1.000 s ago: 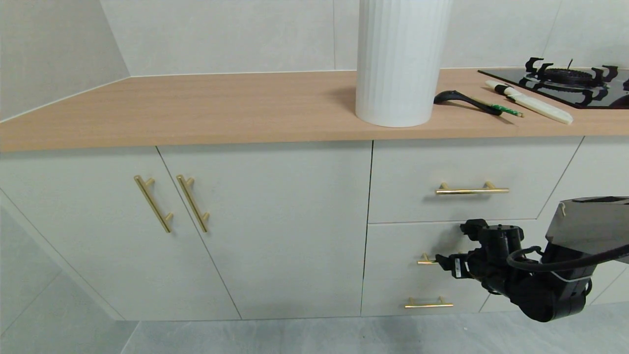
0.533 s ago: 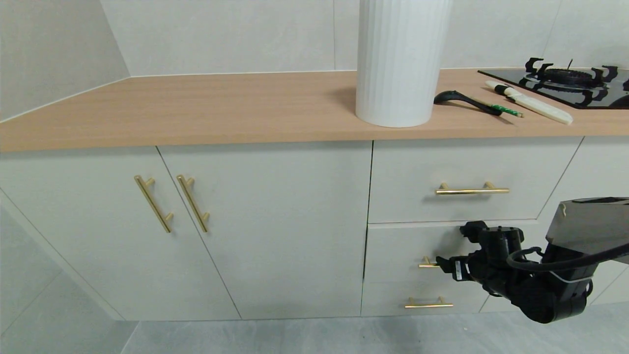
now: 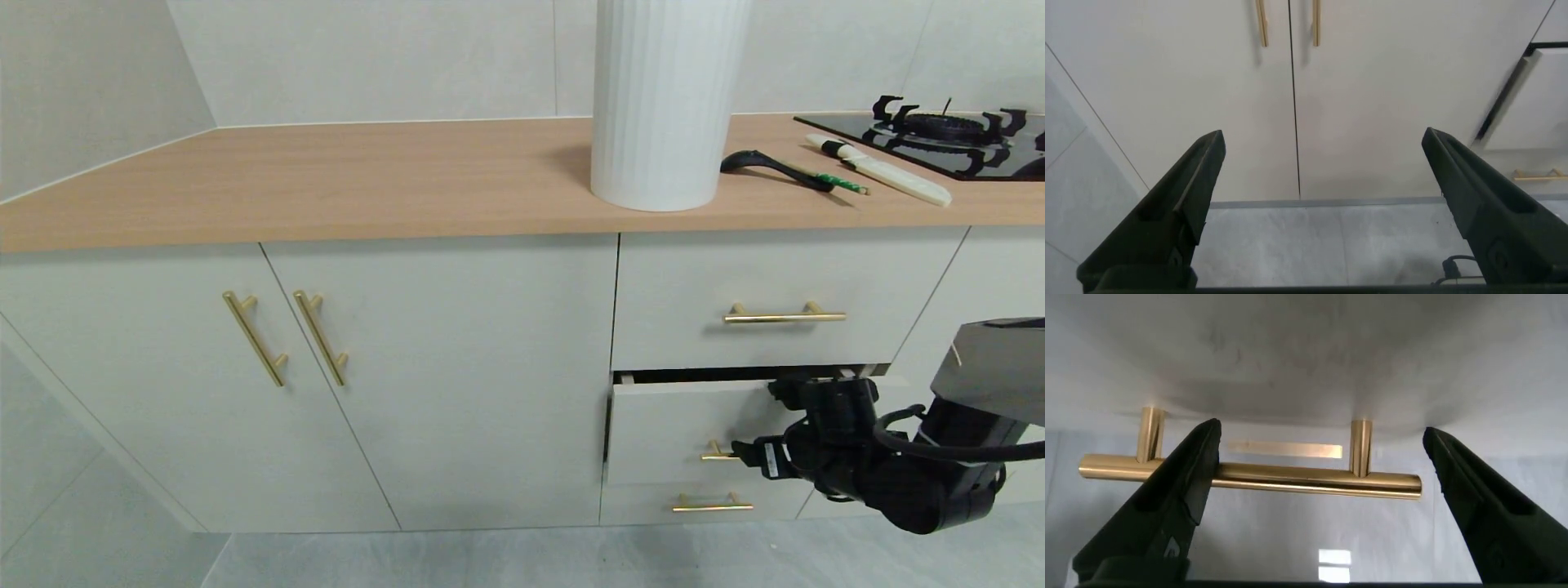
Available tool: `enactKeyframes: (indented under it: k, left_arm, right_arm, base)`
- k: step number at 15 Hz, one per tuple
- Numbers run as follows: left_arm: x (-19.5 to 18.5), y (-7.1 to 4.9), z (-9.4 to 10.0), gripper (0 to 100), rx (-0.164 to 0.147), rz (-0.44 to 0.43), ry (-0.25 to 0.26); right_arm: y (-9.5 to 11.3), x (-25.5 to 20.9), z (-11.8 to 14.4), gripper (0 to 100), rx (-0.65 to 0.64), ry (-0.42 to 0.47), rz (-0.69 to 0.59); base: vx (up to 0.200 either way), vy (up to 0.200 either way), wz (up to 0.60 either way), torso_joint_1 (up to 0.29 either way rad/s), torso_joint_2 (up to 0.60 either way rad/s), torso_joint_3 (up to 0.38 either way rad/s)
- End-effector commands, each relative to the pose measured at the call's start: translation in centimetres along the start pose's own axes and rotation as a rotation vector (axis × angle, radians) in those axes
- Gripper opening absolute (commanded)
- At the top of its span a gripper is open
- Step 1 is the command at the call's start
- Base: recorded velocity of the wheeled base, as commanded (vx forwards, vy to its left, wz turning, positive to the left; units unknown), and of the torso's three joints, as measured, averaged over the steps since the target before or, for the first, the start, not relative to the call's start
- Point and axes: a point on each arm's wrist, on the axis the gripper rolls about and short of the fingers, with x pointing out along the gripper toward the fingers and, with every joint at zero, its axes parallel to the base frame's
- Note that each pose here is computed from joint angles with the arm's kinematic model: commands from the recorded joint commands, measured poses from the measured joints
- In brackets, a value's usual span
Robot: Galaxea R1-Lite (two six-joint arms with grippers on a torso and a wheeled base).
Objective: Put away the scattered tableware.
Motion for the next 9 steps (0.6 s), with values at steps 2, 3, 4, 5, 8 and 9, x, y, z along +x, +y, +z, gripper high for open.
enactKeyframes:
  k: [2,3,4,5,8,9]
  left_arm:
    - [0.0,0.0,0.0,100,0.0,0.0,0.001]
    - [0.0,0.0,0.0,100,0.0,0.0,0.001]
    - [0.0,0.0,0.0,100,0.0,0.0,0.001]
    - [0.0,0.0,0.0,100,0.0,0.0,0.001]
    - [0.0,0.0,0.0,100,0.0,0.0,0.001]
    - [0.0,0.0,0.0,100,0.0,0.0,0.001]
  right_arm:
    - [-0.1,-6.4,3.3,100,-0.004,-0.004,0.079]
    - [0.0,-7.4,3.7,100,-0.008,-0.008,0.09]
    - [0.3,-9.8,4.7,100,-0.016,-0.042,0.11]
    - [0.5,-10.8,5.2,100,-0.021,-0.07,0.119]
    - [1.1,-14.3,6.8,100,-0.026,-0.19,0.138]
    - [1.2,-14.6,7.1,100,-0.023,-0.215,0.126]
  base:
    - [0.0,0.0,0.0,0.0,0.0,0.0]
    - [0.0,0.0,0.0,0.0,0.0,0.0]
    - [0.0,0.0,0.0,0.0,0.0,0.0]
    - [0.0,0.0,0.0,0.0,0.0,0.0]
    - [0.0,0.0,0.0,0.0,0.0,0.0]
    - [0.0,0.0,0.0,0.0,0.0,0.0]
